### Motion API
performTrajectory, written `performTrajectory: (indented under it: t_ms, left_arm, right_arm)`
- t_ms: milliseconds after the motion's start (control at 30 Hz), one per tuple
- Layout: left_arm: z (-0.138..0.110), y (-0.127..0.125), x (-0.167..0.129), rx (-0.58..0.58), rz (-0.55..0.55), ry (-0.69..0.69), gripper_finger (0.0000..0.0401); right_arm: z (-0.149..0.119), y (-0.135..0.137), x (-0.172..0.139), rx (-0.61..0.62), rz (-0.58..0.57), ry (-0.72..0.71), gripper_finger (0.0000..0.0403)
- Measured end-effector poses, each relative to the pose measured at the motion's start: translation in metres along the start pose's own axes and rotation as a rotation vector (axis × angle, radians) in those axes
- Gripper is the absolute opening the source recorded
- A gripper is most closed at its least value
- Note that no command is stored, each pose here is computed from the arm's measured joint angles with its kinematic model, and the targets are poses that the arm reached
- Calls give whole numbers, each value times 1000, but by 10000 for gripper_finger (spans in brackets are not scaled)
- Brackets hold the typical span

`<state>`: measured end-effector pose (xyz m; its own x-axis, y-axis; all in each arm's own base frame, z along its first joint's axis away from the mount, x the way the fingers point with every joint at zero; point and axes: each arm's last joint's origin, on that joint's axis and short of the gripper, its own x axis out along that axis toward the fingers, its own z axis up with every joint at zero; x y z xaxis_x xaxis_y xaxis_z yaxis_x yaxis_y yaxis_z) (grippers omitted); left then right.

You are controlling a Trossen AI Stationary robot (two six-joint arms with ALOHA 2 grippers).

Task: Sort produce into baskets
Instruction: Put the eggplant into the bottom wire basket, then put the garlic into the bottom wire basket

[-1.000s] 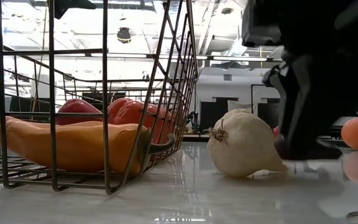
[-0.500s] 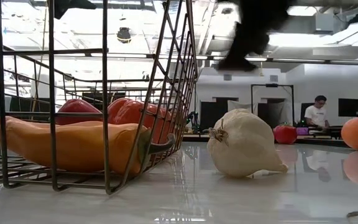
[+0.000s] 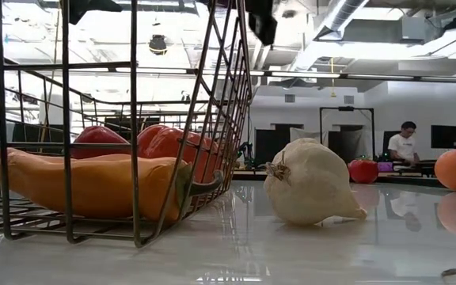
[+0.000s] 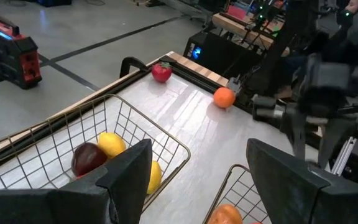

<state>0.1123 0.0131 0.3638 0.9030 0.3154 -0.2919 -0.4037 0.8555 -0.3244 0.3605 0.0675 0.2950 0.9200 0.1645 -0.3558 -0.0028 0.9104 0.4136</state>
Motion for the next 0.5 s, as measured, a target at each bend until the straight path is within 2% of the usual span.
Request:
performTrajectory:
  t_ms: [100, 333, 500]
  left_arm:
    - [0, 0, 0, -10, 0, 1, 249]
    - [-2, 1, 0, -6, 7, 21, 249]
    - [-4, 0, 0, -15, -24, 54, 249]
  right_arm:
    - [-7, -4, 10, 4, 52, 49, 151]
    - [-19, -10, 22, 64, 80, 131, 282]
    - [-27, -1, 8, 65, 51, 242, 318]
